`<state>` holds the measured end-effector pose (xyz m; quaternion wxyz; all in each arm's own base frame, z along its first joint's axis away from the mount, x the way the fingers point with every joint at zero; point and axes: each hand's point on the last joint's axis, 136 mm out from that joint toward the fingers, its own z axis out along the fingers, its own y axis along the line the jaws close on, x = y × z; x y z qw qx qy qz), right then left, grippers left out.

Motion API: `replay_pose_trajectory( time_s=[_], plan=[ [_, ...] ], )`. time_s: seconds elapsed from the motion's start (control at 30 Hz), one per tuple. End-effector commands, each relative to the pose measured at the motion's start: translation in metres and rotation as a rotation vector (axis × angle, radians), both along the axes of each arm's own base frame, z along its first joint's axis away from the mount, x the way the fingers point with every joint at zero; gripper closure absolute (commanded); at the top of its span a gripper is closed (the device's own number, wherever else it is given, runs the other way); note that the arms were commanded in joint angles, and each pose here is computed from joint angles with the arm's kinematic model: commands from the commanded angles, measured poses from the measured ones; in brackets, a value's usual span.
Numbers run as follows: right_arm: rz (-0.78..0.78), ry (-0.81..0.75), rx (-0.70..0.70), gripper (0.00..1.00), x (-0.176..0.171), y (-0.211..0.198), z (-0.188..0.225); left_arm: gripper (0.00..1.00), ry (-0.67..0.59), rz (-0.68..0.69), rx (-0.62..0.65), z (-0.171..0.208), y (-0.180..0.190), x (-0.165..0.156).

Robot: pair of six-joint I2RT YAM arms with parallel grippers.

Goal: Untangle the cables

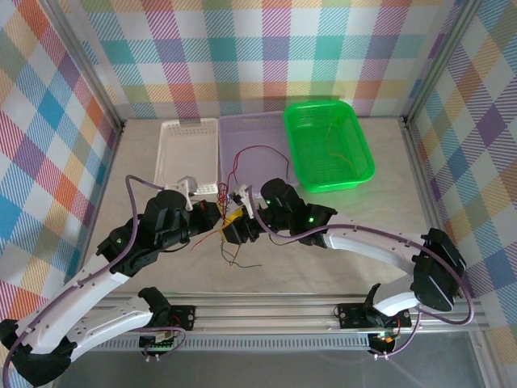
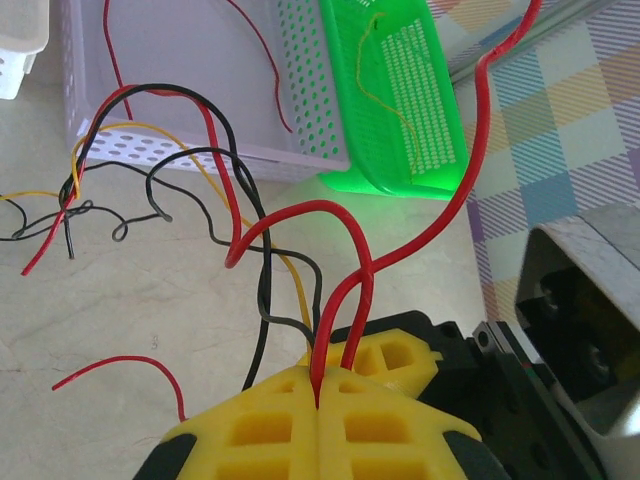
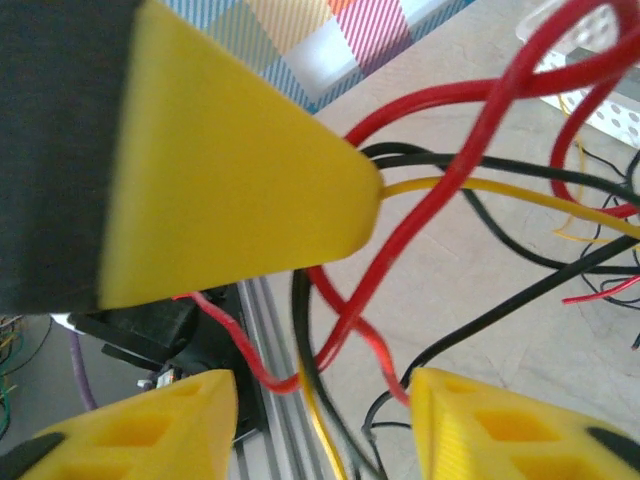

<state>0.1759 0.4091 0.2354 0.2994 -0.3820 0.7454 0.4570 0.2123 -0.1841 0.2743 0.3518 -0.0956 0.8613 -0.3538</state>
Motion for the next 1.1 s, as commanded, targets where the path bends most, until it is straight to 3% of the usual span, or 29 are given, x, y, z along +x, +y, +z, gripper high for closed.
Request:
replay_pose_trajectory(
  time_s=[0.0, 0.3, 0.7, 0.83, 1.07],
  plan=[
    [-0.006, -0.044, 0.027, 0.61, 0.004, 0.004, 0.009, 1.0, -0.024, 0.007, -0.047, 0.01, 0.0, 0.001],
    [0.014, -0.036, 0.039, 1.0, -0.003, 0.0, 0.018, 0.98, -0.038, 0.008, -0.011, 0.012, 0.003, 0.002],
    [-0.01, -0.055, 0.099, 1.0, -0.008, -0.012, 0.046, 0.44, -0.037, -0.065, 0.03, 0.005, 0.009, -0.016],
    [-0.04, -0.055, 0.111, 1.0, -0.006, -0.018, 0.055, 0.4, -0.085, -0.116, -0.022, 0.007, 0.009, -0.029],
    [-0.066, -0.062, 0.119, 1.0, -0.005, -0.025, 0.068, 0.43, -0.13, -0.196, -0.129, 0.0, 0.004, -0.049]
  ],
)
